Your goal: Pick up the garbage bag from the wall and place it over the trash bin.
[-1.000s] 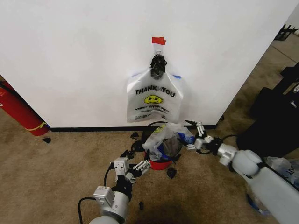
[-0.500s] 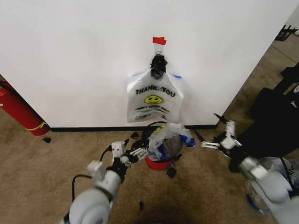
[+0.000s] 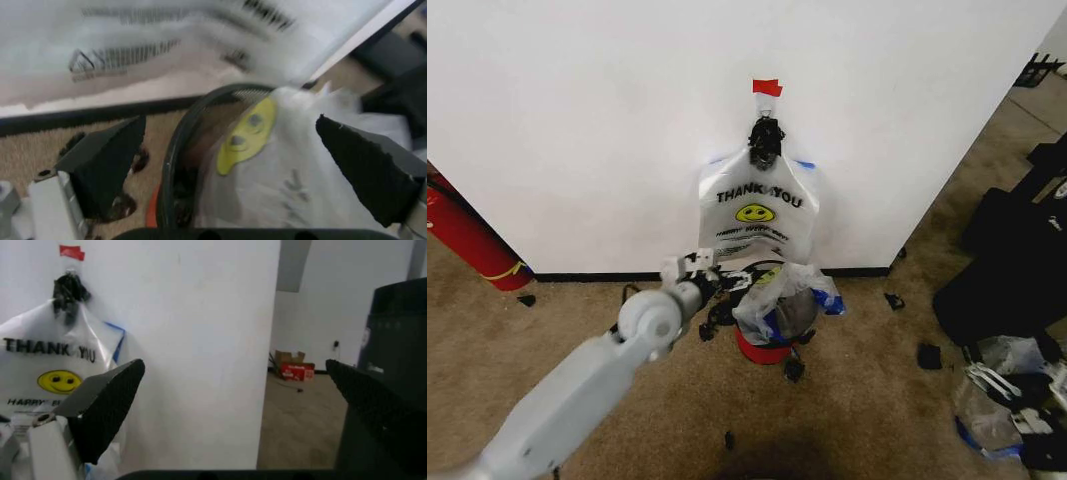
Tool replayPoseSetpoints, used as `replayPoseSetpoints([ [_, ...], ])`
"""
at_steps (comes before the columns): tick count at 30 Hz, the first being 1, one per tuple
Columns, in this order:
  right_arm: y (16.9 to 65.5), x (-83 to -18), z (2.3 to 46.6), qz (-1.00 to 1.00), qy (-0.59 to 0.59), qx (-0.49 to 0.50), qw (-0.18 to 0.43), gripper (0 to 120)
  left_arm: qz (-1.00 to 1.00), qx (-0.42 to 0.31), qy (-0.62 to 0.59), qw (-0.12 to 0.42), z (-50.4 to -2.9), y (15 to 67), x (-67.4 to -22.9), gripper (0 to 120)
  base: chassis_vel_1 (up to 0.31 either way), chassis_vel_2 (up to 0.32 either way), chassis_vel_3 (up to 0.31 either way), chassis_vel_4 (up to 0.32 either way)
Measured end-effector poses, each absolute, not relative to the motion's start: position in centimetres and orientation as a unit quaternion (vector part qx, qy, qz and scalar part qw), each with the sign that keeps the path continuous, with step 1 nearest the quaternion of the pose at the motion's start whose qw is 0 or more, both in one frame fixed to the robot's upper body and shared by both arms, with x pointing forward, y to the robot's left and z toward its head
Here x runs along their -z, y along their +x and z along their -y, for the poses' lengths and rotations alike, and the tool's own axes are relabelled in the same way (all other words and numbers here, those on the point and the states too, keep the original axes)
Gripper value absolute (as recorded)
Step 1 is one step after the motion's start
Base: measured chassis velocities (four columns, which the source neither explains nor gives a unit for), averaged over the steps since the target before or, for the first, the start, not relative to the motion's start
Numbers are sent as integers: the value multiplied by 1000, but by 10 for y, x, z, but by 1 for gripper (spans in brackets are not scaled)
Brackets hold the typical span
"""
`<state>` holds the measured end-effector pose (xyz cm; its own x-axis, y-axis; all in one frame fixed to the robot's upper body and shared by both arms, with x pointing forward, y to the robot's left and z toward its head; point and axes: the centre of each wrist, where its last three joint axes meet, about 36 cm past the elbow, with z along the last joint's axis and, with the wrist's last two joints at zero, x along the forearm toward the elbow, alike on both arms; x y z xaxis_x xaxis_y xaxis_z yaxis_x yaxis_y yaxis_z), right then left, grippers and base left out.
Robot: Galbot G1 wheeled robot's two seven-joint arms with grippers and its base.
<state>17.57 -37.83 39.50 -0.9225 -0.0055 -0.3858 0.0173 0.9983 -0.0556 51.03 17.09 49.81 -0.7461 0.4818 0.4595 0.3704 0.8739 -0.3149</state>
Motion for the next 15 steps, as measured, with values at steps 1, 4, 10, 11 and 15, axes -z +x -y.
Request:
replayPoseSetpoints([
  [1, 174, -395, 377, -980, 5, 28, 198, 100, 927, -97, -227, 282, -170, 517, -497, 100, 0, 0, 0, 0],
  [4, 174, -398, 377, -979, 8, 30, 201, 100, 925, -87, -221, 298, -168, 533, -494, 100, 0, 0, 0, 0],
  [10, 177, -404, 377, -978, 8, 30, 207, 100, 919, -61, -211, 329, -155, 556, -481, 96, 0, 0, 0, 0],
  [11, 177, -404, 376, -978, 8, 28, 208, 100, 918, -57, -209, 332, -154, 557, -478, 92, 0, 0, 0, 0],
  [15, 177, -403, 374, -978, 8, 26, 207, 100, 918, -51, -202, 337, -154, 560, -472, 80, 0, 0, 0, 0],
])
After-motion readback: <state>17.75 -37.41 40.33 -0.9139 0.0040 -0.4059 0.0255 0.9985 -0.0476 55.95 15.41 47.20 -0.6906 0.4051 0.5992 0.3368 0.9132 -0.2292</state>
